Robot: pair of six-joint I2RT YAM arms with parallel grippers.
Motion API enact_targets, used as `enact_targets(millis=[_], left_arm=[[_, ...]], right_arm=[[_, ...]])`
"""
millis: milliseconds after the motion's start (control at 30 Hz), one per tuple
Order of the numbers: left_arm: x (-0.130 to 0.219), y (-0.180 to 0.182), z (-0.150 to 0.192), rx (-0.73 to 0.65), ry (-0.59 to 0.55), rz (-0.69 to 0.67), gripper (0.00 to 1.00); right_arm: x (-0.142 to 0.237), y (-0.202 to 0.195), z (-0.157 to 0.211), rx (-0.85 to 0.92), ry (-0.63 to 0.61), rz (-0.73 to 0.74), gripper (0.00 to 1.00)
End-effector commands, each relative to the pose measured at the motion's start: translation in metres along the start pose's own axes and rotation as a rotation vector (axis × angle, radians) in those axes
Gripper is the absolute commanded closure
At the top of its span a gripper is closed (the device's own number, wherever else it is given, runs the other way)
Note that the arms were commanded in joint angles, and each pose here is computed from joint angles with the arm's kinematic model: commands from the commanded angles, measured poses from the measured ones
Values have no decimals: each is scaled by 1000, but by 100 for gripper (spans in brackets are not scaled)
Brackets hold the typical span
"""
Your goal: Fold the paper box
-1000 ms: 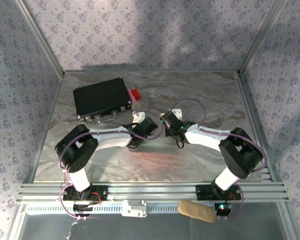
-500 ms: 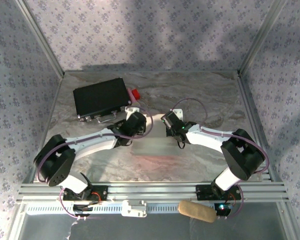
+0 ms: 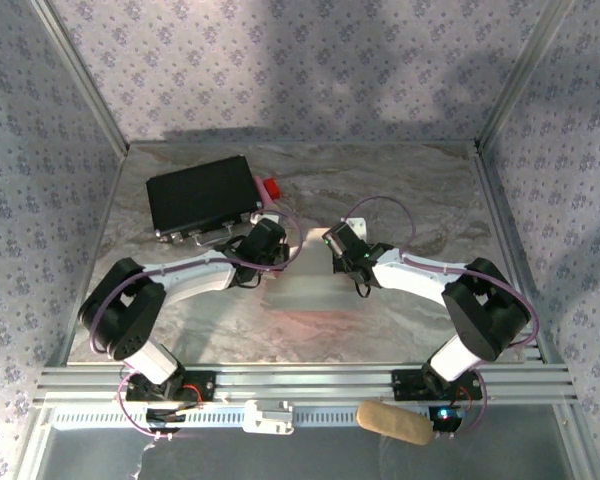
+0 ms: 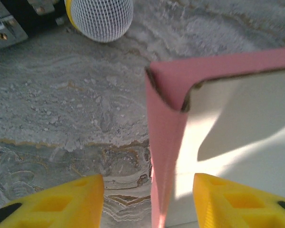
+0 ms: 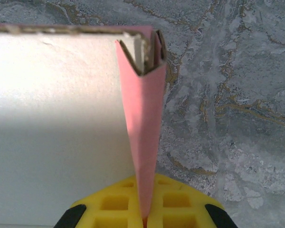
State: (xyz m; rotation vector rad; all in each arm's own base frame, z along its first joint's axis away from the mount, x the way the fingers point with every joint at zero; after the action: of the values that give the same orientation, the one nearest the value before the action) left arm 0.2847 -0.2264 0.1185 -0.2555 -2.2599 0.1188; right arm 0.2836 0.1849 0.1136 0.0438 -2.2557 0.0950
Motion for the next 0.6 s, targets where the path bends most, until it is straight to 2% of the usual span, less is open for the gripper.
enact_targets(millis=[0, 133, 333, 567], left_arm=[[-2, -3, -11, -11, -41, -15, 53], [-6, -3, -12, -13, -67, -13, 62], [-11, -7, -16, -28, -98, -43, 65], [-20, 2, -7, -57, -91, -179, 100]], right_arm=[[4, -7, 3, 6, 13, 18, 100], [4, -7, 3, 8, 14, 15, 100], [3, -6, 2, 9, 17, 9, 100], [5, -8, 0, 7, 11, 14, 100]])
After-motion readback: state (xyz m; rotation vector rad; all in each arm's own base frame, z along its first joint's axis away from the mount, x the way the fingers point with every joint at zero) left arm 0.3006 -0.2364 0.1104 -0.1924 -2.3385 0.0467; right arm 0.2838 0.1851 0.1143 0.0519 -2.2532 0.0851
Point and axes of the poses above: each hand's point on the last joint's axis, 136 mm out from that joint toward the fingers, its own x axis back along the fingers, its own y axis along the line the jaws close on, z = x × y, the point moved 6 cm from there along x, back along the fingers, and after that the axes turned 3 degrees about x, right-handed, at the moved point
